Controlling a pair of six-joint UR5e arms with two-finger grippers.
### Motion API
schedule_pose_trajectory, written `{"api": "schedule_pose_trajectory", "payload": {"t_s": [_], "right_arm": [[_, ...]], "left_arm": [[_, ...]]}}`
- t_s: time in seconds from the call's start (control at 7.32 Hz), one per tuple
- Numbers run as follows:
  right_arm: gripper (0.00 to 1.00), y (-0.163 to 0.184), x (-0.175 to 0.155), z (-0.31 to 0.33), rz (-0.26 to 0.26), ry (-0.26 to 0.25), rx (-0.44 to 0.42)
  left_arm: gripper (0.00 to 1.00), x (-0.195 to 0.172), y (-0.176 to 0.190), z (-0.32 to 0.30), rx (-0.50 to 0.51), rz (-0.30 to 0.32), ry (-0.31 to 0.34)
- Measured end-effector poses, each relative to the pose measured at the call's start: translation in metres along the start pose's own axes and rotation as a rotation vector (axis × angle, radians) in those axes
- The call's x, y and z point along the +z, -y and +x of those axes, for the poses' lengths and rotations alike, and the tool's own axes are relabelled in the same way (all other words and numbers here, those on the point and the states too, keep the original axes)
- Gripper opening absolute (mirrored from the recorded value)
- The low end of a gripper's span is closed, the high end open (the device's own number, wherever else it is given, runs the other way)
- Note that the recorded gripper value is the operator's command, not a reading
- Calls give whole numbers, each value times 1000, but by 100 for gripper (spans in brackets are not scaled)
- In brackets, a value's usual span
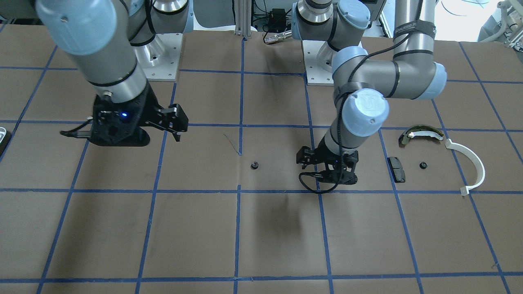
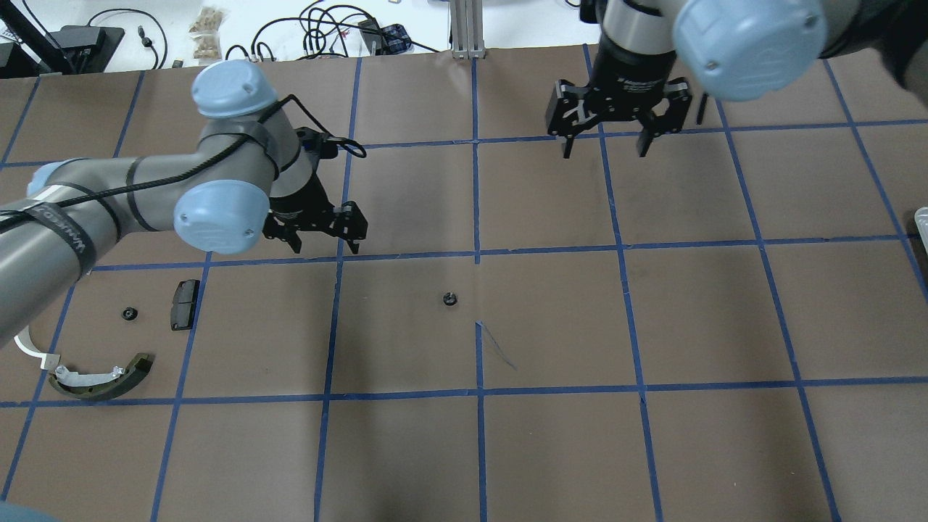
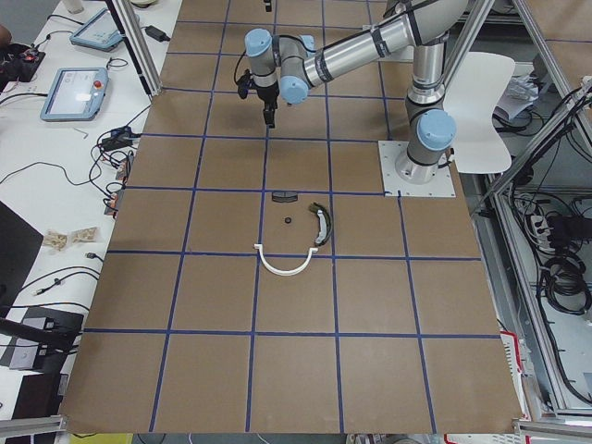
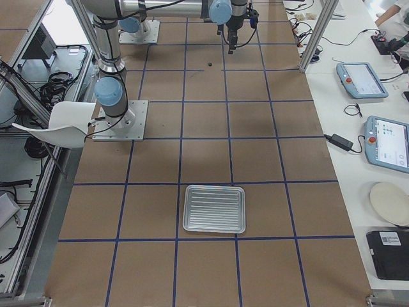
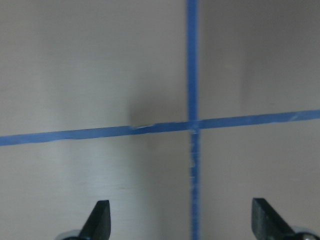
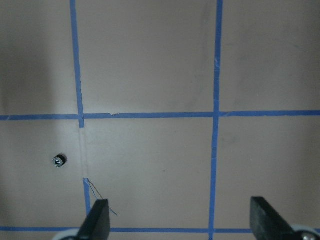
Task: Place bearing gear from tray to pile
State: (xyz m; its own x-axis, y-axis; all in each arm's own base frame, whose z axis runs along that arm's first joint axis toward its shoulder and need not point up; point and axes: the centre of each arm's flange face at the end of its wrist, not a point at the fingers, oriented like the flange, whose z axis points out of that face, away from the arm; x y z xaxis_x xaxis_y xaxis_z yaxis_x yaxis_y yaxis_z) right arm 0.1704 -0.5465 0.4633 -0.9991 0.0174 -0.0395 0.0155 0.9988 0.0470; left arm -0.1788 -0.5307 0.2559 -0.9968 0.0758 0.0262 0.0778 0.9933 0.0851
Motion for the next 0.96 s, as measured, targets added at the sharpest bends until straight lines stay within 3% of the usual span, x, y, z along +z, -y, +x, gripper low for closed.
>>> {"api": "schedule_pose_trajectory", "payload": {"t_s": [0.27, 0.55, 0.68, 0.82, 0.96], "right_arm": [[100, -18, -34, 46, 30, -6, -7], [100, -24, -50, 53, 146, -11, -28], [100, -27, -44, 53, 162, -13, -37], [100, -31, -39, 49, 164, -14, -53], [100, -35, -38, 40, 171, -17, -81]], "left_arm": [[100, 21, -21, 76, 13, 55, 3], [100, 50, -41, 123, 35, 75, 5], [100, 62, -47, 140, 52, 79, 8], [88, 72, -50, 150, 64, 77, 10], [83, 79, -50, 154, 69, 71, 12]]}}
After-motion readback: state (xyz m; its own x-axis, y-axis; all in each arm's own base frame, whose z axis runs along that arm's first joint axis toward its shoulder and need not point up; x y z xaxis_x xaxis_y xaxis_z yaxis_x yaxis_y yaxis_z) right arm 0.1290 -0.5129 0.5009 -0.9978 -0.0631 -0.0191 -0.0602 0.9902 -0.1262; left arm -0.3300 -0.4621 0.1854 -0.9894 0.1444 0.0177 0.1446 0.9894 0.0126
